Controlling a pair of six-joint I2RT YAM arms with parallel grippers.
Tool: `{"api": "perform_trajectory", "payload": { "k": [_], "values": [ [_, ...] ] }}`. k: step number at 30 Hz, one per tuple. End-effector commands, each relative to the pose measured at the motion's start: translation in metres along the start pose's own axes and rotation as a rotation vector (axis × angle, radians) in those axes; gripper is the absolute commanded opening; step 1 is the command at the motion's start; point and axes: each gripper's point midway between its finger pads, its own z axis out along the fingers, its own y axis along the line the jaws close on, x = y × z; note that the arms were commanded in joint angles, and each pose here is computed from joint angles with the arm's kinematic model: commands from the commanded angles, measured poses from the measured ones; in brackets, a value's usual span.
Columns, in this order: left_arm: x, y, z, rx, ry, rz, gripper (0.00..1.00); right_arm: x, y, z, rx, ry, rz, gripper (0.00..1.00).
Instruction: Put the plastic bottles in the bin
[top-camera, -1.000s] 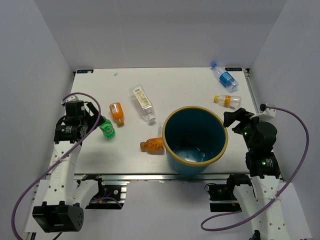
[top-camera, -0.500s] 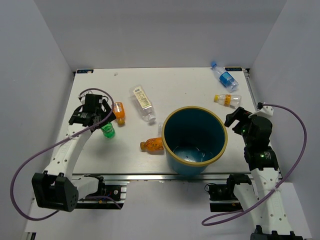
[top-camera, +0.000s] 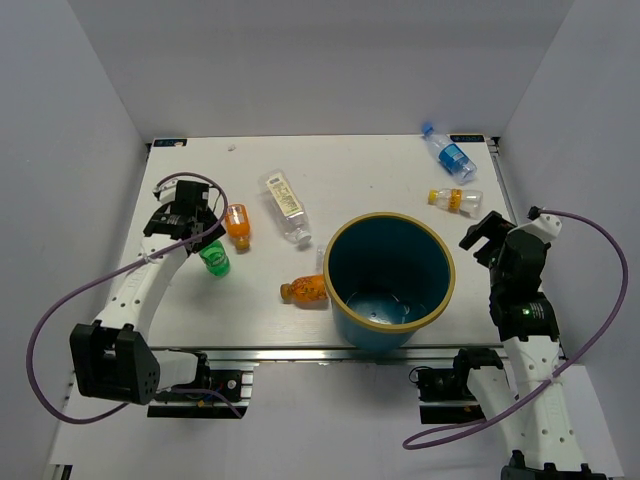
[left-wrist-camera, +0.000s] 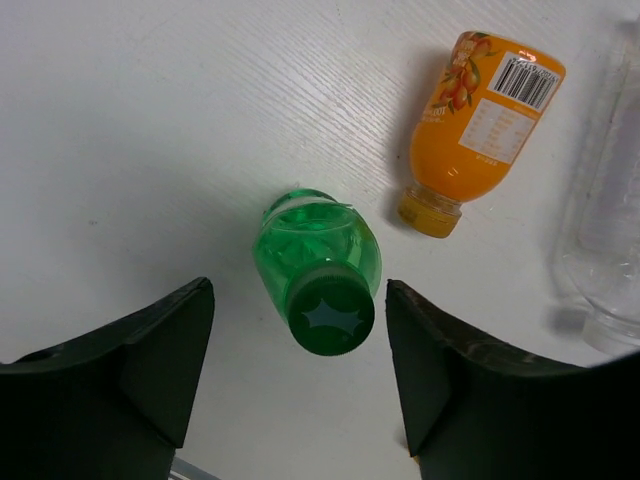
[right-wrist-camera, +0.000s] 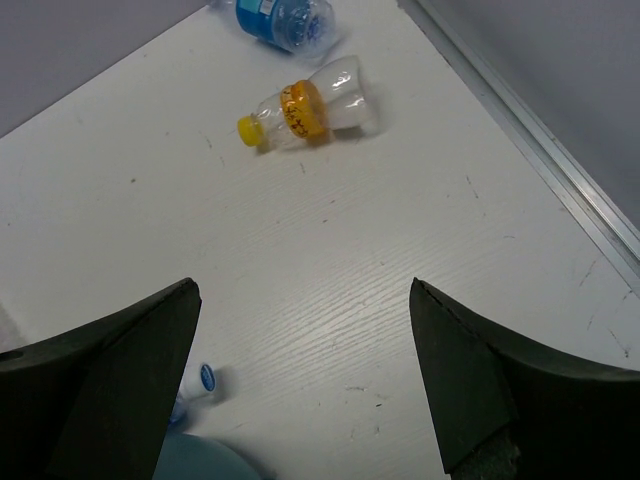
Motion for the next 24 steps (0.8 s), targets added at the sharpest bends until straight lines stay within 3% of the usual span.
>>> {"api": "perform_trajectory", "payload": {
  "k": [1, 6, 13, 16, 17, 18, 22, 24],
  "values": [
    [-0.011, -0.005, -0.002, 0.003, -0.03, -0.02, 0.76, -0.02, -0.009, -0.004, 0.073, -0.061, 0.039, 0.89],
    [-0.009, -0.01, 0.002, 0.008, -0.024, -0.02, 0.66, -0.015, -0.018, -0.003, 0.114, -0.056, 0.034, 0.9],
    [-0.013, -0.018, 0.002, 0.023, -0.034, -0.029, 0.38, -0.012, -0.02, -0.002, 0.121, -0.055, 0.033, 0.89],
    [-0.014, -0.017, 0.0, 0.016, -0.033, -0.032, 0.19, -0.011, -0.021, -0.002, 0.128, -0.058, 0.035, 0.89],
    [-0.014, -0.017, -0.001, 0.016, -0.036, -0.033, 0.04, -0.011, -0.022, -0.002, 0.129, -0.06, 0.034, 0.89],
    [-0.013, -0.014, -0.003, 0.006, -0.028, -0.031, 0.0, -0.011, -0.021, -0.002, 0.127, -0.061, 0.036, 0.89],
    [-0.033, -0.016, -0.028, 0.041, -0.076, -0.044, 0.0, -0.011, -0.022, -0.002, 0.13, -0.061, 0.036, 0.89],
    [-0.057, -0.027, -0.06, 0.142, -0.144, -0.075, 0.0, -0.01, -0.022, -0.001, 0.129, -0.06, 0.036, 0.89]
  ]
}}
